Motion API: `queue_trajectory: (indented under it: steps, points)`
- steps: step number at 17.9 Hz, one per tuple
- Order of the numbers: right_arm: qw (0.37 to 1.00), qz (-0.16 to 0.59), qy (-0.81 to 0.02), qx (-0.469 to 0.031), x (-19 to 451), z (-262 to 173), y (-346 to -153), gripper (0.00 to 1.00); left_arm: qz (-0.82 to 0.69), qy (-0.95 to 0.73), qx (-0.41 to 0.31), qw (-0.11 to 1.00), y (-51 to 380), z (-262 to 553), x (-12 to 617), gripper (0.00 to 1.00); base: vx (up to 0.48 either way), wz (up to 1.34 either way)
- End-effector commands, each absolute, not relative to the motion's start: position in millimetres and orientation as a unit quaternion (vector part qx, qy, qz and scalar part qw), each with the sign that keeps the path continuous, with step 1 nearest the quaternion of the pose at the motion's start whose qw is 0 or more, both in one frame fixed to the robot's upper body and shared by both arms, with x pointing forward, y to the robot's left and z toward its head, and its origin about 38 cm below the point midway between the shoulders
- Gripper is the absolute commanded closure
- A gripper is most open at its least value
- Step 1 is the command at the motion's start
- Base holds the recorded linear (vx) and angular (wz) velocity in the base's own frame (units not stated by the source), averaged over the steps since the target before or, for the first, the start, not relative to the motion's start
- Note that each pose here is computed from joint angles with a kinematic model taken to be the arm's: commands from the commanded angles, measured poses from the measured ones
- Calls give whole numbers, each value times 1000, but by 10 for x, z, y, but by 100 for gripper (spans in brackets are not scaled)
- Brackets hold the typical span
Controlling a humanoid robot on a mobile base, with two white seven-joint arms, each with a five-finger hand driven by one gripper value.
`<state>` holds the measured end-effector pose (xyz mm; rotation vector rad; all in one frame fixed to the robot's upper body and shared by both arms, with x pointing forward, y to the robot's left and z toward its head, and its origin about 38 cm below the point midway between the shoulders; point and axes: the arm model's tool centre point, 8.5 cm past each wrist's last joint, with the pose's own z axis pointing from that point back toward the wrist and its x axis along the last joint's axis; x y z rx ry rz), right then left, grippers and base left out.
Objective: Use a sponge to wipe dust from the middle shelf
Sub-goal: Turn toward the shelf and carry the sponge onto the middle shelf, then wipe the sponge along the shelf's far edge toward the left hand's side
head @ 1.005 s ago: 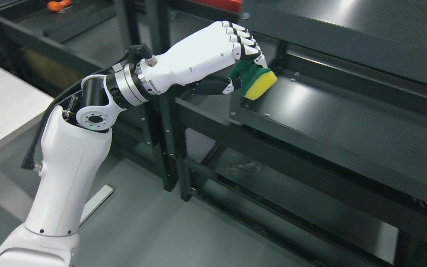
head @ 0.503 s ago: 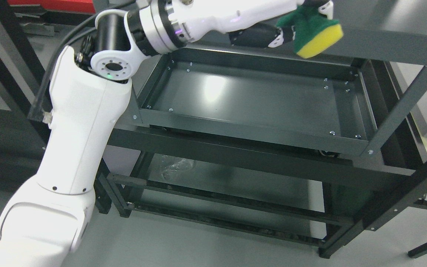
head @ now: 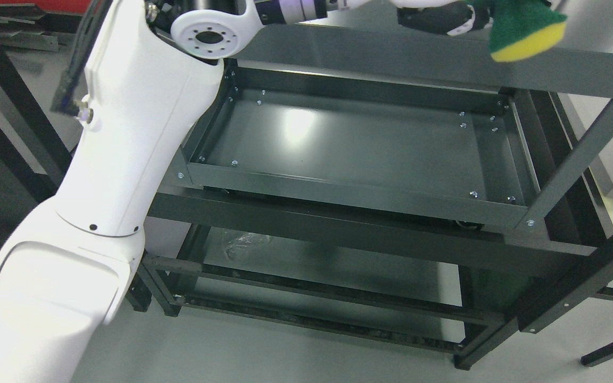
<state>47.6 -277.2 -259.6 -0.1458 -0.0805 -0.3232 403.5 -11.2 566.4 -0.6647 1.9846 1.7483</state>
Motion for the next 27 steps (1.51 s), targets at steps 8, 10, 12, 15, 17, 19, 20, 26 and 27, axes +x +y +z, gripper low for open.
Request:
queue_trajectory:
  steps: [8, 10, 12, 15, 17, 19, 20, 26, 27]
  points:
    - [984, -161, -14, -76, 460, -2588, -2873, 0, 727, 594, -284, 196, -464, 5086, 4394, 100, 22, -62]
    - [984, -161, -14, -76, 459, -2588, -2873, 0, 722, 598, -289, 193, -433, 5121, 4404, 100, 7, -26]
    - [984, -161, -14, -76, 460, -2588, -2873, 0, 721, 604, -281, 187, -415, 5042, 4418, 100, 0, 0]
    - [984, -161, -14, -76, 460, -2588, -2873, 0, 713, 612, -297, 169, -108, 5058, 4498, 100, 0, 0]
    - [984, -161, -14, -76, 460, -2588, -2873, 0, 703, 618, -315, 158, 140, 5138, 4521, 100, -2, -5]
    - [984, -161, -14, -76, 460, -2588, -2873, 0, 693, 618, -338, 152, 400, 5242, 4519, 100, -2, -5]
    - [984, -161, -14, -76, 460, -2587, -2874, 0, 688, 618, -350, 148, 559, 5269, 4510, 100, 0, 0]
    - [984, -161, -15, -76, 470, -2587, -2873, 0, 685, 616, -372, 119, 1269, 5200, 4468, 100, 0, 0]
    - [984, -161, -14, -76, 460, -2588, -2873, 0, 687, 610, -377, 117, 1401, 5207, 4428, 100, 0, 0]
